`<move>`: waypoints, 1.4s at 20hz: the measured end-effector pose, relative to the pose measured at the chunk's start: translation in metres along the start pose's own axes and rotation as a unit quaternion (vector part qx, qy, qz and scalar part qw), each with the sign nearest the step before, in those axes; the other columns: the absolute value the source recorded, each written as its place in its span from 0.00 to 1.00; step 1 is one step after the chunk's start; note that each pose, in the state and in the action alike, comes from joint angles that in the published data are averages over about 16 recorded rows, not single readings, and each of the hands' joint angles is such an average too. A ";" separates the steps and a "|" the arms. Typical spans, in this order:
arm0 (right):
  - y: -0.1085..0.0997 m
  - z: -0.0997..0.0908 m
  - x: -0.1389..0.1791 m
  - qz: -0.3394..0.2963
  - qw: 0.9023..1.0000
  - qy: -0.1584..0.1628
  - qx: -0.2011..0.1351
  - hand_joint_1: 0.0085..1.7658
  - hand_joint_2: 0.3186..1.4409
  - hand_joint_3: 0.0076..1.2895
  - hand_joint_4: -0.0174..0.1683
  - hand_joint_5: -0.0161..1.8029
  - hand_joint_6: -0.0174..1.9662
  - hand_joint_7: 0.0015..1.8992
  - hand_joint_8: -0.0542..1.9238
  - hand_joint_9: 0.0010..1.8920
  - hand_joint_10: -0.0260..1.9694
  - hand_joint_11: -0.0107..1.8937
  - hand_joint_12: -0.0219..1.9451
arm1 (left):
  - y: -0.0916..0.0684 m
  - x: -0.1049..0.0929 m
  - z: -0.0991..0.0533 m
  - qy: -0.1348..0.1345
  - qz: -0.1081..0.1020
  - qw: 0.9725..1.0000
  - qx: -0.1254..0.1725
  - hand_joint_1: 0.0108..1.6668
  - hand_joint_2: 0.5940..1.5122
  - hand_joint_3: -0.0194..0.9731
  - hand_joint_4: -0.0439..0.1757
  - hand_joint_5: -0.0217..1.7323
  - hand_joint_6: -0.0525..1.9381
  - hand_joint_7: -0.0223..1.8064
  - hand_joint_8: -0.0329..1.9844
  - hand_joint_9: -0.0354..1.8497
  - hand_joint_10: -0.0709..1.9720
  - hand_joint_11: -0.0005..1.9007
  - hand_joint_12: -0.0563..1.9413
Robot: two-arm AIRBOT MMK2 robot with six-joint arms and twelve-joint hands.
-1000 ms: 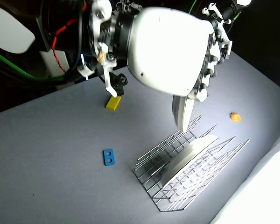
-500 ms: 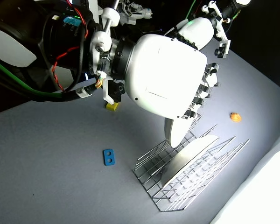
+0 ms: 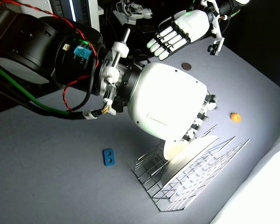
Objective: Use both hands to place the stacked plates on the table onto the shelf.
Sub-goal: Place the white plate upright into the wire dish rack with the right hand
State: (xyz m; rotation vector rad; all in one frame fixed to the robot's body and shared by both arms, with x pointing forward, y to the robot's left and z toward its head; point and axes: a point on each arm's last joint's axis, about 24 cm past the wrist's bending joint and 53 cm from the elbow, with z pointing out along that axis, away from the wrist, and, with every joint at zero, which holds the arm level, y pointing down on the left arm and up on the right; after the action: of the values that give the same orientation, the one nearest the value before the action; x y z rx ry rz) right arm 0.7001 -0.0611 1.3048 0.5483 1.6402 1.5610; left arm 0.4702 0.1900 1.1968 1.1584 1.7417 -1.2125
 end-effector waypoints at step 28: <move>-0.058 0.017 0.001 -0.005 0.999 -0.005 0.045 0.72 0.64 0.01 0.05 0.45 0.42 0.53 0.35 0.54 0.33 0.44 0.61 | -0.009 -0.007 0.006 -0.016 0.027 0.999 0.016 0.01 0.63 0.04 0.20 0.06 0.04 0.05 0.03 0.04 0.04 0.01 0.02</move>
State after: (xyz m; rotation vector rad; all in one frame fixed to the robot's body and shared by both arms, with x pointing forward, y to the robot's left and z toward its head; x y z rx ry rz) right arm 0.7251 -0.0581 1.2494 0.5939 1.7101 1.4804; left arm 0.4649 0.1814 1.2045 1.1898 1.6637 -1.2235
